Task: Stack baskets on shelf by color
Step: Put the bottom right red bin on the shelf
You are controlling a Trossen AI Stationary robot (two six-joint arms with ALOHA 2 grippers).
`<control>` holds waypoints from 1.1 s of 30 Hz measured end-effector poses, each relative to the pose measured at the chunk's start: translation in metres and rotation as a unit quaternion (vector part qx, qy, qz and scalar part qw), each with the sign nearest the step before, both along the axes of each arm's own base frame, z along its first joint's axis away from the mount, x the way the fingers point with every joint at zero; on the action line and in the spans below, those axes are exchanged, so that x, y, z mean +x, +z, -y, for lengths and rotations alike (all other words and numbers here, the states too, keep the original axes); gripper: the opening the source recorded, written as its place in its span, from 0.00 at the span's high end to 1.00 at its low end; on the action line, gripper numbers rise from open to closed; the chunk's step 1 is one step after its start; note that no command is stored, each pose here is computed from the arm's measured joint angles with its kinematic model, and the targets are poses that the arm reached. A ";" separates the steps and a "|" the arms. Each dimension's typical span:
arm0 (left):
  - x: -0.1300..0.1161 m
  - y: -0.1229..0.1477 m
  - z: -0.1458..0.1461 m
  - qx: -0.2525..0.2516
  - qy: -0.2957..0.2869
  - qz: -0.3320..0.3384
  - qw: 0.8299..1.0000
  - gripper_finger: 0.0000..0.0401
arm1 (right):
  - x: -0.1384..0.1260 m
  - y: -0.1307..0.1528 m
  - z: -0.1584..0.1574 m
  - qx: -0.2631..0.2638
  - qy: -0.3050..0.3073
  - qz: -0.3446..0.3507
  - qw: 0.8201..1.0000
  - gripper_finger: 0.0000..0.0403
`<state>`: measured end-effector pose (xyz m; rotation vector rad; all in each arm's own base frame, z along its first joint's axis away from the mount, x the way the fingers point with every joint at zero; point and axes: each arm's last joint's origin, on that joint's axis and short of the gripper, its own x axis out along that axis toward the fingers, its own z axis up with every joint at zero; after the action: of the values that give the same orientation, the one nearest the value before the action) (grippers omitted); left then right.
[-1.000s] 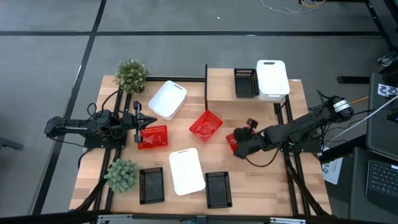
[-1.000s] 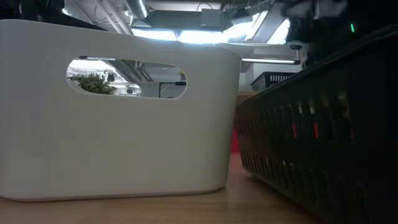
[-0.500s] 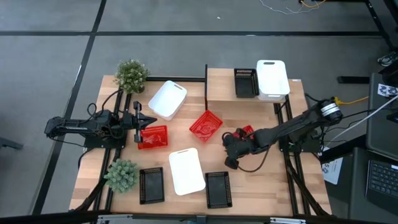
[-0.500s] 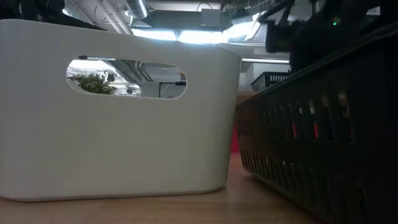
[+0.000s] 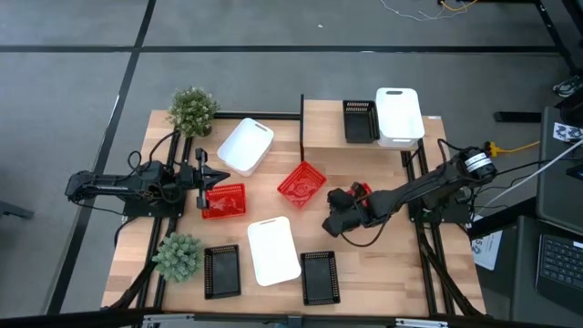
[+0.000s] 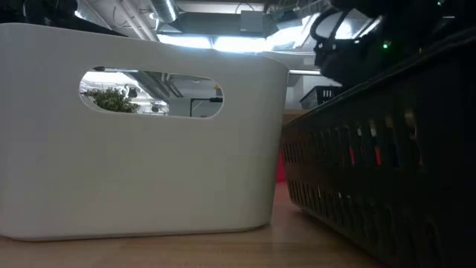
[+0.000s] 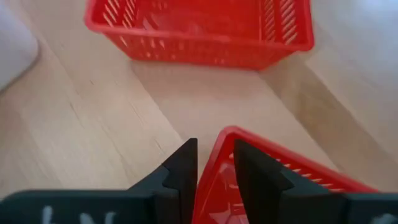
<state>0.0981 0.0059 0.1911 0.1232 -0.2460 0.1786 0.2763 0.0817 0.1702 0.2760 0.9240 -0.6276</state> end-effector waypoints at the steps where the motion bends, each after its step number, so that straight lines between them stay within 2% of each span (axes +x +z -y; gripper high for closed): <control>1: 0.000 0.000 0.000 0.000 0.000 0.000 1.000 1.00 | 0.000 -0.003 0.000 0.004 -0.004 -0.003 1.000 0.74; 11: 0.000 0.000 0.000 0.000 0.000 -0.001 1.000 1.00 | 0.004 -0.033 -0.005 0.066 -0.037 -0.056 0.996 0.75; 13: 0.000 0.000 0.000 0.000 0.000 -0.001 1.000 1.00 | 0.004 -0.034 -0.006 0.077 -0.040 -0.059 0.995 0.80; 15: 0.000 0.000 0.000 0.000 0.000 -0.001 1.000 1.00 | 0.004 -0.034 -0.006 0.079 -0.033 -0.062 0.994 0.89; 17: 0.000 0.000 0.000 0.000 0.000 -0.001 1.000 1.00 | 0.004 -0.029 -0.009 0.076 -0.007 -0.067 0.995 0.97; 23: 0.000 0.000 0.000 0.000 0.000 -0.001 1.000 1.00 | 0.018 0.020 -0.023 0.091 0.064 -0.038 0.993 0.99; 26: 0.000 -0.001 0.000 0.000 0.000 -0.005 1.000 1.00 | 0.025 0.056 -0.031 0.067 0.130 -0.028 0.989 1.00; 28: 0.001 -0.002 0.000 0.000 0.000 -0.010 1.000 1.00 | 0.030 0.078 -0.034 0.030 0.178 -0.028 0.983 1.00; 31: 0.001 -0.003 0.000 0.000 0.000 -0.018 1.000 1.00 | 0.034 0.111 -0.031 -0.079 0.243 -0.041 0.966 1.00; 33: 0.001 -0.003 0.000 0.000 0.000 -0.019 1.000 1.00 | 0.038 0.133 -0.021 -0.162 0.258 -0.047 0.951 1.00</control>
<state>0.0990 0.0059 0.1877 0.1268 -0.2087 0.1759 0.3140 0.1024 0.3030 -0.2895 0.9206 -0.2982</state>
